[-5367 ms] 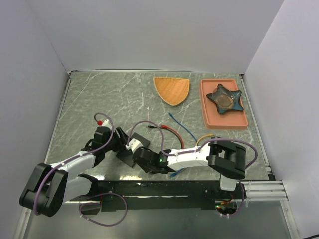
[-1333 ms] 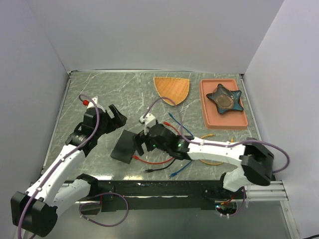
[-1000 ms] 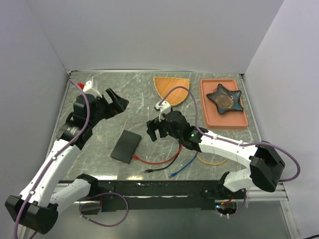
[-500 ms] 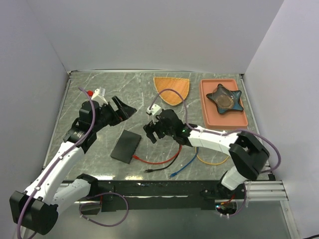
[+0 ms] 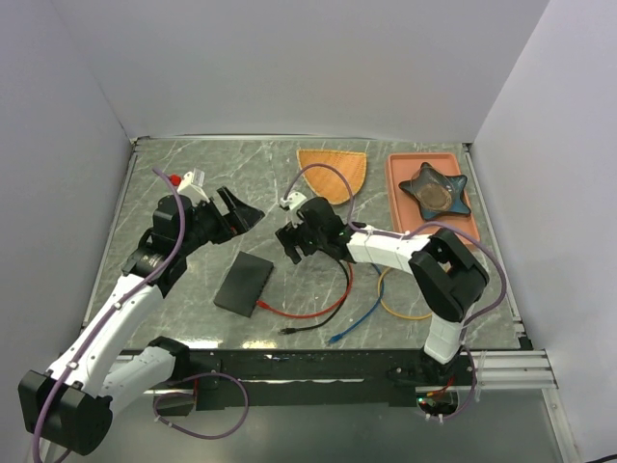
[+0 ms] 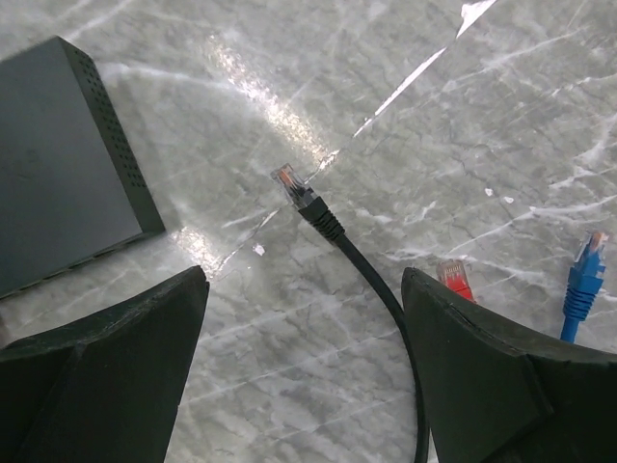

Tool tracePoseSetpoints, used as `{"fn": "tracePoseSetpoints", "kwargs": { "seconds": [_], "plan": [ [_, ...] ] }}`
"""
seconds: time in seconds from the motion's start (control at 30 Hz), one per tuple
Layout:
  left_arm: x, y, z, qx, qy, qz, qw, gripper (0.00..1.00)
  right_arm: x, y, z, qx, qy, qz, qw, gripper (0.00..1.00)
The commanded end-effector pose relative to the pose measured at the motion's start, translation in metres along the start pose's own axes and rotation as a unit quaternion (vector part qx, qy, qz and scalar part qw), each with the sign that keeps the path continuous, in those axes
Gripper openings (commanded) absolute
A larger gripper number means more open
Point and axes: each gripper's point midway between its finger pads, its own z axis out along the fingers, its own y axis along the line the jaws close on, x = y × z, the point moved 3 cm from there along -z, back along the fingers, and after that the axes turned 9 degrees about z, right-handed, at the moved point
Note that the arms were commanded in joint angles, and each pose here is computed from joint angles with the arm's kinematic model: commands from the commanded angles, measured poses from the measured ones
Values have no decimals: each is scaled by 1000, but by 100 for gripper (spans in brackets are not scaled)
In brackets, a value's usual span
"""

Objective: Insert the plug into the switch port

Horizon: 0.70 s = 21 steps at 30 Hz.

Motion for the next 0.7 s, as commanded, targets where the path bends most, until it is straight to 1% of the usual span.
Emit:
{"fn": "tracePoseSetpoints", "kwargs": {
  "seconds": [0.0, 0.07, 0.1, 0.23, 0.27, 0.3, 0.33, 0.37, 0.43, 0.67],
  "plan": [
    [-18, -14, -3, 21, -21, 15, 999, 96, -16, 0, 6, 7, -10, -13, 1000, 88],
    [-16, -13, -2, 21, -20, 13, 999, 96, -19, -1, 9, 9, -11, -13, 1000, 87],
    [-15, -13, -2, 19, -18, 11, 1000, 96, -12, -3, 10, 12, 3, -12, 1000, 86],
    [-12, -10, 0, 16, -11, 6, 1000, 96, -10, -6, 16, 27, 16, -4, 999, 85],
    [-11, -10, 0, 19, -10, 6, 1000, 96, -17, -7, 19, 35, 11, -3, 999, 81],
    [-11, -10, 1, 19, -11, 4, 1000, 96, -7, -9, 24, 38, 35, -2, 999, 78],
    [-11, -10, 0, 19, -11, 3, 1000, 96, -7, -12, 26, 49, 38, -2, 998, 72],
    [-11, -11, -1, 20, -11, 3, 1000, 96, -14, -12, 28, 51, 37, -3, 998, 62],
    [-12, -10, -1, 18, -12, 6, 1000, 96, -6, -12, 35, 53, 56, -5, 997, 62],
    [-13, -8, -3, 8, -16, 9, 1000, 96, 4, -14, 40, 55, 71, -3, 996, 62]
  ]
}}
